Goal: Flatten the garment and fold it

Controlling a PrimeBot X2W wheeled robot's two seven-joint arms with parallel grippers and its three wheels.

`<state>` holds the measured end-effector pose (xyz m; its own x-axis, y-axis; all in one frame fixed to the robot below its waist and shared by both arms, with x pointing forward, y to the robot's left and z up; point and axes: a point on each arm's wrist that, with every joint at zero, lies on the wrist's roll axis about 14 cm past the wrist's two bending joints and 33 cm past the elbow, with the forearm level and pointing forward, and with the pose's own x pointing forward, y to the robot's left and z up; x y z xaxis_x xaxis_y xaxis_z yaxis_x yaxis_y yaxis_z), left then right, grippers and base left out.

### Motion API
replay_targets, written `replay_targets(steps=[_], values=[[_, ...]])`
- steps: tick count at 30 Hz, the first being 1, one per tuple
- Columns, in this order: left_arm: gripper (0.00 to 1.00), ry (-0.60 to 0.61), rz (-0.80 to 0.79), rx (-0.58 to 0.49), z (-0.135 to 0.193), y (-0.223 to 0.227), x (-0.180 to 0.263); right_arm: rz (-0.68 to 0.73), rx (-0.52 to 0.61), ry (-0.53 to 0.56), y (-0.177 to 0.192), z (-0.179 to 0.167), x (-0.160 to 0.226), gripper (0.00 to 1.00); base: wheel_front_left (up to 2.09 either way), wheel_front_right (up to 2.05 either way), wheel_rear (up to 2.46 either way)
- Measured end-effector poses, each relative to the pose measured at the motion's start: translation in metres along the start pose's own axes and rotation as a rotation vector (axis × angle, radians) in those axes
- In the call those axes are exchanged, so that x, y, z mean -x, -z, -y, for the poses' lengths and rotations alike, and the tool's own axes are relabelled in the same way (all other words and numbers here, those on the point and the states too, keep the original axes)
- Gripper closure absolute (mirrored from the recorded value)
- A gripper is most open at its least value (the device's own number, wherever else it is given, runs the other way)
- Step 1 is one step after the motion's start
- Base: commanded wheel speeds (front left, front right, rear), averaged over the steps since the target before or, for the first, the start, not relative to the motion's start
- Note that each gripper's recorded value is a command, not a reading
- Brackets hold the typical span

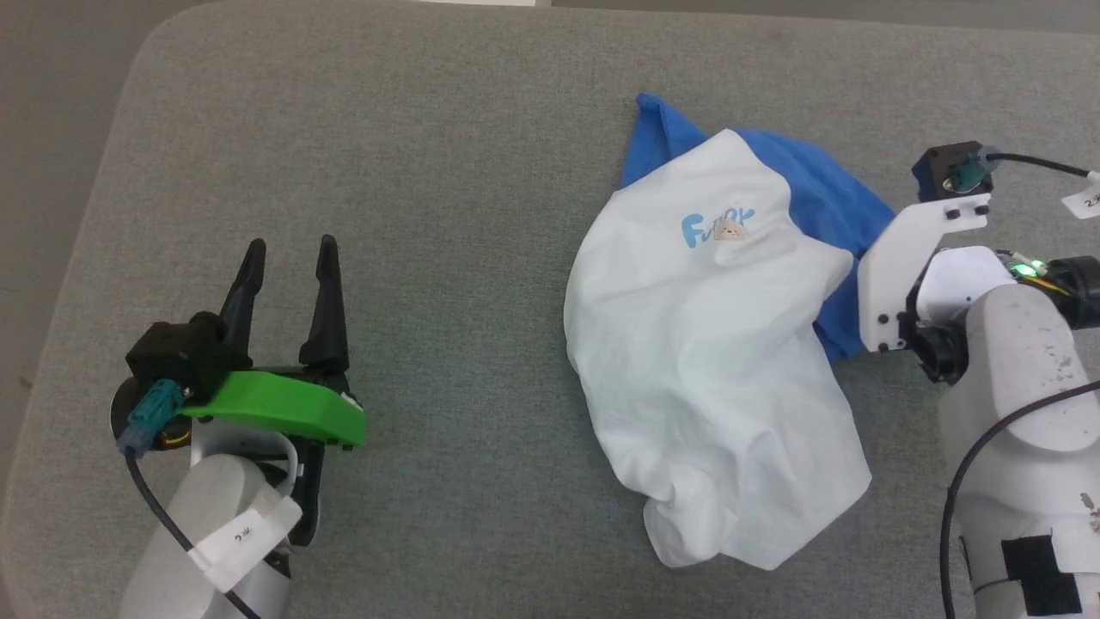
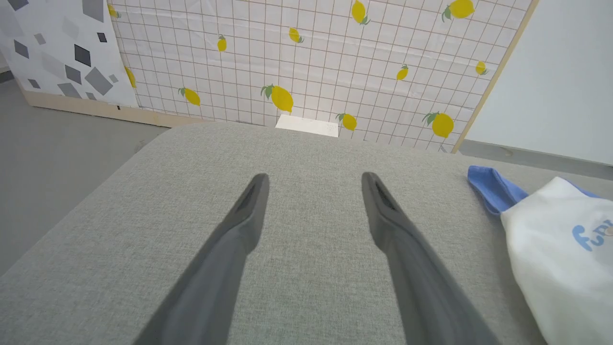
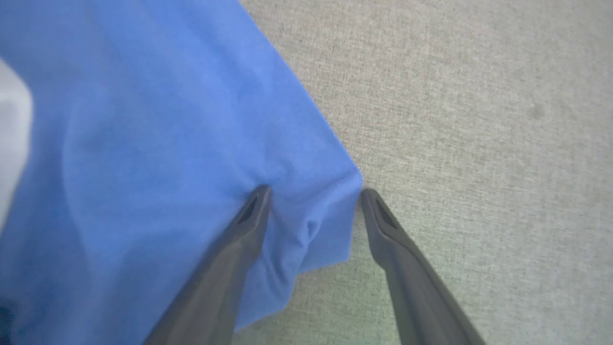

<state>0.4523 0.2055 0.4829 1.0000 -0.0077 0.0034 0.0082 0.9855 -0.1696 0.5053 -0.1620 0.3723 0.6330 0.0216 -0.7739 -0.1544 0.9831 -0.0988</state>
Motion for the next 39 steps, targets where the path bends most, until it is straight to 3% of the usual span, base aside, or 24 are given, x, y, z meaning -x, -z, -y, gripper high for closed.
replay_targets(steps=[5,9,12,17,21,22,23,31,39], values=[[0.00,0.007,0.006,0.008,0.004,-0.003,0.002,0.119,-0.110,-0.040,-0.017,-0.003,0.011,1.00,0.00,0.00,0.00],[0.00,0.024,0.019,0.017,0.012,-0.008,0.006,0.344,-0.237,0.018,-0.054,0.036,0.047,1.00,0.00,0.00,0.00],[0.00,0.042,0.029,0.024,0.020,-0.013,0.010,0.441,-0.287,0.101,-0.055,0.073,0.082,1.00,0.00,0.00,0.00],[0.00,0.087,0.042,0.041,0.039,-0.018,0.014,0.291,-0.369,0.261,0.038,0.125,0.117,1.00,0.00,0.00,0.00],[0.00,0.121,0.038,0.051,0.053,-0.019,0.013,0.092,-0.424,0.261,0.119,0.118,0.126,1.00,0.00,0.00,0.00],[0.00,0.127,0.037,0.052,0.056,-0.018,0.013,0.091,-0.436,0.257,0.123,0.117,0.128,0.63,0.00,0.00,0.00],[0.00,0.134,0.028,0.053,0.058,-0.017,0.013,0.108,-0.448,0.256,0.124,0.118,0.131,0.00,0.00,0.00,0.00],[0.00,0.190,-0.054,0.117,0.085,-0.010,0.011,0.484,-0.589,0.332,0.081,0.162,0.173,0.00,0.00,0.00,0.00],[0.00,0.453,-0.285,0.089,0.182,-0.014,-0.033,0.521,-0.575,0.316,0.075,0.158,0.179,0.00,0.00,0.00,0.00]])
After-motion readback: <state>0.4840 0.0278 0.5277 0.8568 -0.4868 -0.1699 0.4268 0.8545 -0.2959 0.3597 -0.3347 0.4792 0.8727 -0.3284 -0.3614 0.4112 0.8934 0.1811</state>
